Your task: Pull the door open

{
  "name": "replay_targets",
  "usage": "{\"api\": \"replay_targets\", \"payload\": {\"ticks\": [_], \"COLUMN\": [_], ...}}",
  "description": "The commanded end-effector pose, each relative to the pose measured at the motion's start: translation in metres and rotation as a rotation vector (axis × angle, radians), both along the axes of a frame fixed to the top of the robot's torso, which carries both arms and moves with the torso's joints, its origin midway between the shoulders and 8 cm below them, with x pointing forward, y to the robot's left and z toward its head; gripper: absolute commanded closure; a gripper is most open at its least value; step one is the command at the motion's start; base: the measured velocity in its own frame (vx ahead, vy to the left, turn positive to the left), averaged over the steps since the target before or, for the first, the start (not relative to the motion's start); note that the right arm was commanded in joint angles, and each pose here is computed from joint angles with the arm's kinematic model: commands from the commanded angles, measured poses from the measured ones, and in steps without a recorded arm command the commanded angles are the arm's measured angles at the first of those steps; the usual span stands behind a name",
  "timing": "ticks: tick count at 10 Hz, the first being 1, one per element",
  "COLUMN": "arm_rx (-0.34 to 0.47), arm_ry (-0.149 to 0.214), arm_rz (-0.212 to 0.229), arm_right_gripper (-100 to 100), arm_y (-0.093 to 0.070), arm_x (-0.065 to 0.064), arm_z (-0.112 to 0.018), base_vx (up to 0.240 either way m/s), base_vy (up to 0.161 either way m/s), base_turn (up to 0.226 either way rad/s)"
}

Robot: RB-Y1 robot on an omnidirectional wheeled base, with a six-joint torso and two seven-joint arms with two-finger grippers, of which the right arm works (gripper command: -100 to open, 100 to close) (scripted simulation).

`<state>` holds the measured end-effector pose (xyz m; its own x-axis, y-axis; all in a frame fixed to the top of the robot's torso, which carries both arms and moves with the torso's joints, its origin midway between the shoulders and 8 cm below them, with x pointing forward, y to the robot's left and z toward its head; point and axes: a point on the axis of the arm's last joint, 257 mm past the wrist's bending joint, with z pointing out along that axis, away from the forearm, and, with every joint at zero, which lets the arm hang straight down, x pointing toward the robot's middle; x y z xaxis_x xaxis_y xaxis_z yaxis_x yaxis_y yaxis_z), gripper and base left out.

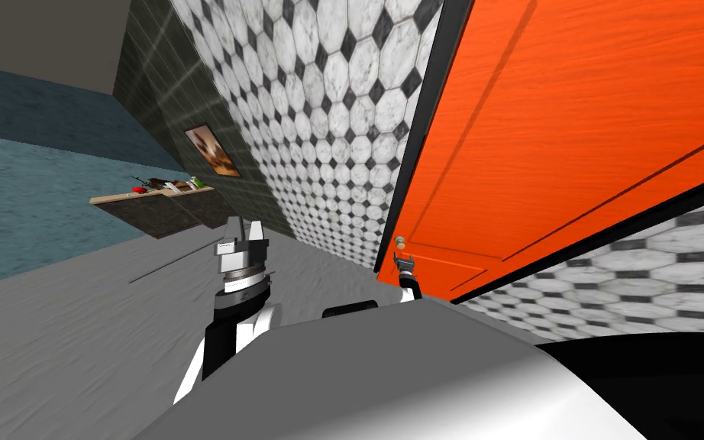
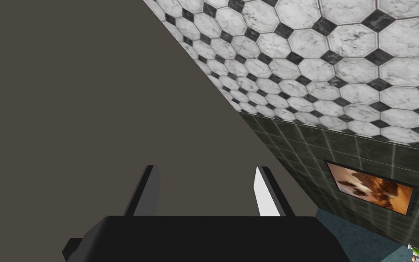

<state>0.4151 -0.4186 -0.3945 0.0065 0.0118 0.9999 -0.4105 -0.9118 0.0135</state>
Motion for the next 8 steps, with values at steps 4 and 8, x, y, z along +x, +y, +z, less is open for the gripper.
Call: {"api": "replay_targets", "payload": {"ticks": [4, 8], "arm_rx": [0.001, 0.001], "arm_ry": [-0.005, -0.004], "arm_rz": [-0.048, -0.043], "arm_right_gripper": [-100, 100], "arm_y": [-0.052, -0.045], "arm_x": [-0.024, -0.02], "arm_z": [0.002, 0.001], "base_vx": [0.191, 0.003], "base_vy": [-0.023, -0.005], "base_turn": [0.11, 0.0]}}
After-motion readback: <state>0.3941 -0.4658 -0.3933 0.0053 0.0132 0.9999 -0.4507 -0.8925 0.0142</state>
